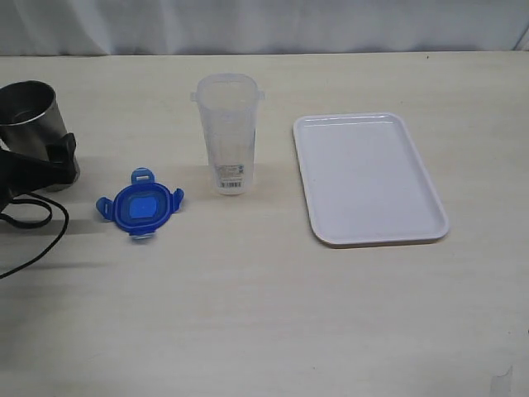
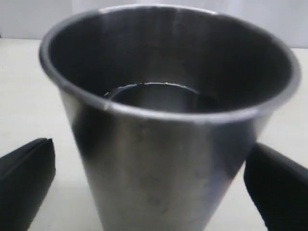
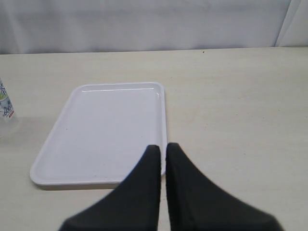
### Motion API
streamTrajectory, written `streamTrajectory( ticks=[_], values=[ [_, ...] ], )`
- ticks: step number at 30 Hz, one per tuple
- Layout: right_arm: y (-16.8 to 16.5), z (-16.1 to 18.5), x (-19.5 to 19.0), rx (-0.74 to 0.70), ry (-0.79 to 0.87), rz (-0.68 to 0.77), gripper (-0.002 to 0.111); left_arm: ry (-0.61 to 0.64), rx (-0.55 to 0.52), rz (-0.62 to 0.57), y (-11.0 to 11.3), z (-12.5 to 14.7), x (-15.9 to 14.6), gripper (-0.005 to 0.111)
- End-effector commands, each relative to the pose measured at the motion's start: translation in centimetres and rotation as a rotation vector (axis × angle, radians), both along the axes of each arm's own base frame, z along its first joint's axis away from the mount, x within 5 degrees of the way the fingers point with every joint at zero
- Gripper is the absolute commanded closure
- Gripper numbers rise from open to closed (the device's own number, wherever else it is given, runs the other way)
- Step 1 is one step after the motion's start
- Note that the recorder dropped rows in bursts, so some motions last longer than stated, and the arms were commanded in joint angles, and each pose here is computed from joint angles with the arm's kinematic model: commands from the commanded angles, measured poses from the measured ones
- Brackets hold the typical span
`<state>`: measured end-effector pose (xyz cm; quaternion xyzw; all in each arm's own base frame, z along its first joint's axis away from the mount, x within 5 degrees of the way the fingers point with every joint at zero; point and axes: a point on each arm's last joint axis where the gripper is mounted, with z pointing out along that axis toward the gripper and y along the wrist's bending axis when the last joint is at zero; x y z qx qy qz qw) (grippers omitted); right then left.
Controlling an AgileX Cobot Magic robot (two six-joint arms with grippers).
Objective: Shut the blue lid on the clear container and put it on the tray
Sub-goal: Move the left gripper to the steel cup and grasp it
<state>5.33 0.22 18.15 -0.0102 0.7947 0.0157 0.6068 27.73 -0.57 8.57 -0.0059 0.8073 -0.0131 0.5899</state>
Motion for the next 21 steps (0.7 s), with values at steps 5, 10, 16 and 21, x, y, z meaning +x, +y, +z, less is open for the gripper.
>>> streamTrajectory(
  ticks=[5,10,16,21],
  values=[
    [0.0,0.0,0.0,0.003,-0.006,0.003,0.104,-0.035,-0.003,0.012,0.0,-0.4,1.7,0.002],
    [0.0,0.0,0.0,0.003,-0.006,0.003,0.104,-0.053,-0.004,0.012,0.0,-0.1,2.1,0.002],
    [0.0,0.0,0.0,0.003,-0.006,0.003,0.104,-0.060,-0.005,0.030,0.2,0.0,2.3,0.002],
    [0.0,0.0,0.0,0.003,-0.006,0.003,0.104,-0.066,-0.006,0.037,0.2,0.1,2.5,0.002]
  ],
)
